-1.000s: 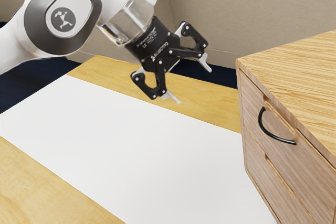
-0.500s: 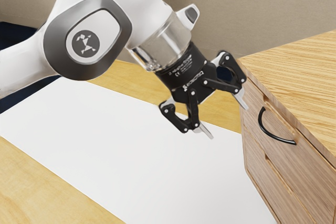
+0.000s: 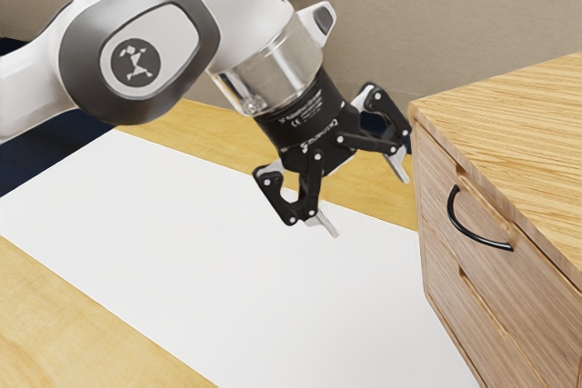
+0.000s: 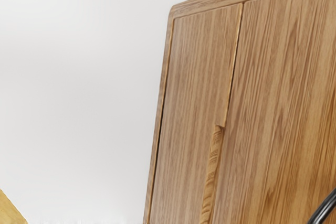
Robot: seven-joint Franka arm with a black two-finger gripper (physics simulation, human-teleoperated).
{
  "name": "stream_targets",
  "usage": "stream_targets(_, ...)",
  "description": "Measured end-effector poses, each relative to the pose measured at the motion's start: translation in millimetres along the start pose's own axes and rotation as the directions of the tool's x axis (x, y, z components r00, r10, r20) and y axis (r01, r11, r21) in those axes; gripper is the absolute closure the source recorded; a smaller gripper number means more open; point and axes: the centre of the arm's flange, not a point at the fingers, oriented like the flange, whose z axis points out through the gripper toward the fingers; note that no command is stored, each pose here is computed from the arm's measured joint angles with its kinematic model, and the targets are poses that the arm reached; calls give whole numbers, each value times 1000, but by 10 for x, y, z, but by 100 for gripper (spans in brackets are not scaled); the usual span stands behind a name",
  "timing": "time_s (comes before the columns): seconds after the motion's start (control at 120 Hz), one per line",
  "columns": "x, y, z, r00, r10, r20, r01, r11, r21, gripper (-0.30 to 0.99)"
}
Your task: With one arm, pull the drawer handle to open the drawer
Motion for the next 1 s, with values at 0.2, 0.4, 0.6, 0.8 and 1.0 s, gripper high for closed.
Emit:
stream_targets(0.2, 7, -27, 82, 999, -43, 13, 42, 999, 34, 3)
stream_targets(0.4, -31, 107, 236, 998, -48, 29, 48, 999, 7, 6)
stream_targets(0.6, -54, 194, 285, 998, -43, 52, 45, 998, -37, 10)
stream_targets(0.8, -261, 225, 339, 997, -6, 73, 9, 999, -47, 13)
stream_targets(1.0, -230, 229, 465, 996, -12, 83, 15, 999, -33, 17)
